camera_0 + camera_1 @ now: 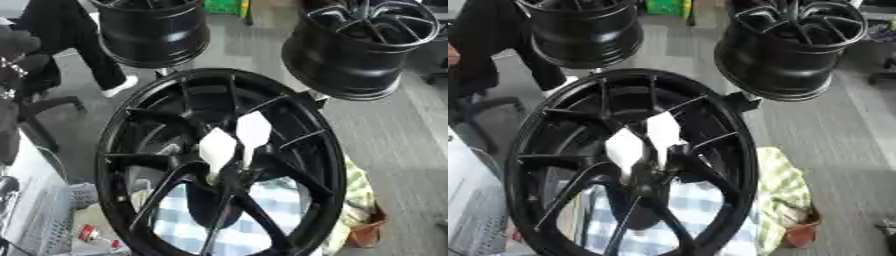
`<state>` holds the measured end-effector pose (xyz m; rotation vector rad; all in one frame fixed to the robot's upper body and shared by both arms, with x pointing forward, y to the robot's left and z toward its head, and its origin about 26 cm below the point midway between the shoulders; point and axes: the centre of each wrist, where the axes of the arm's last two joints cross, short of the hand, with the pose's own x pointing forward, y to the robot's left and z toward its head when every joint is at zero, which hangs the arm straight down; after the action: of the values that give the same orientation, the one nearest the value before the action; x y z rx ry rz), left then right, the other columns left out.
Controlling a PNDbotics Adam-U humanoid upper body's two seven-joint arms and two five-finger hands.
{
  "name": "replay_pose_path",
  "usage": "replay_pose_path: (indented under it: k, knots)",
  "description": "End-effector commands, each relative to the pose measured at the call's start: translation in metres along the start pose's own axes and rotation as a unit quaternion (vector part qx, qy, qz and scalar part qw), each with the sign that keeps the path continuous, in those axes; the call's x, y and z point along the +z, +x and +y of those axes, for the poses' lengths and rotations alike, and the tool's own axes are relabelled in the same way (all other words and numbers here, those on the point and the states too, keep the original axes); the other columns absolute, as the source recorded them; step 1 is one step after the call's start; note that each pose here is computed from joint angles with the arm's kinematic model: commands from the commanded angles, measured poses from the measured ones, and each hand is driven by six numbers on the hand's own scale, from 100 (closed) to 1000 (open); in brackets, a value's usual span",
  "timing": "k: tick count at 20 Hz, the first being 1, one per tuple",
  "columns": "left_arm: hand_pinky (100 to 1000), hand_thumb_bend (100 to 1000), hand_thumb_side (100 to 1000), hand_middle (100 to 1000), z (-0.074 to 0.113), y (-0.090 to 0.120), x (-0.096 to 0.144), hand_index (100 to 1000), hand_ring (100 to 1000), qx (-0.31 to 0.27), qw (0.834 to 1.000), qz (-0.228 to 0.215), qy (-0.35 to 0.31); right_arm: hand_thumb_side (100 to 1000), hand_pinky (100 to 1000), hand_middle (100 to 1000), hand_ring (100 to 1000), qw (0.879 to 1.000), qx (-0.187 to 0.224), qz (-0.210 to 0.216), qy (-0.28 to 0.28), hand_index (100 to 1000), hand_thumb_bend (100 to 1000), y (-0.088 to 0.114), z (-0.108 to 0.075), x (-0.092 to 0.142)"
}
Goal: Pull the pin out of the wheel hub.
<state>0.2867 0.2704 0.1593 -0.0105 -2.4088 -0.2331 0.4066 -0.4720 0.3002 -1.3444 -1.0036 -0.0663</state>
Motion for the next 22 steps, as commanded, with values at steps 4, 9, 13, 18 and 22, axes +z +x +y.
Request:
replay_pose_path:
  k: [4, 9, 13, 18, 22]
  knots:
    - [785, 100, 691, 724, 0.004, 0.006, -0.003, 823, 808, -0.012, 1.000, -0.013, -0.001, 186, 777, 763, 780, 0.997, 0.037, 0.045, -0.043, 824, 609, -0.014, -0.009, -0.025]
    - [785, 100, 691, 724, 0.004, 0.006, -0.003, 824, 809, -0.013, 1.000, -0.013, 0.000, 193, 769, 755, 769, 0.998, 0.031, 0.030, -0.048, 825, 603, -0.004, -0.016, -0.022]
    - [785, 100, 692, 724, 0.004, 0.005, -0.003, 823, 809, -0.013, 1.000, -0.012, 0.001, 188, 764, 744, 757, 0.998, 0.018, 0.018, -0.059, 817, 603, 0.001, -0.021, -0.019]
    - [785, 100, 690, 724, 0.004, 0.006, -0.003, 823, 809, -0.014, 1.000, -0.013, 0.000, 175, 742, 693, 712, 0.998, -0.005, -0.010, -0.069, 790, 570, 0.009, -0.026, -0.013]
    - [785, 100, 690, 724, 0.004, 0.006, -0.004, 823, 809, -0.013, 1.000, -0.014, 0.001, 189, 734, 650, 680, 0.994, -0.049, -0.063, -0.068, 767, 494, 0.021, -0.031, -0.001]
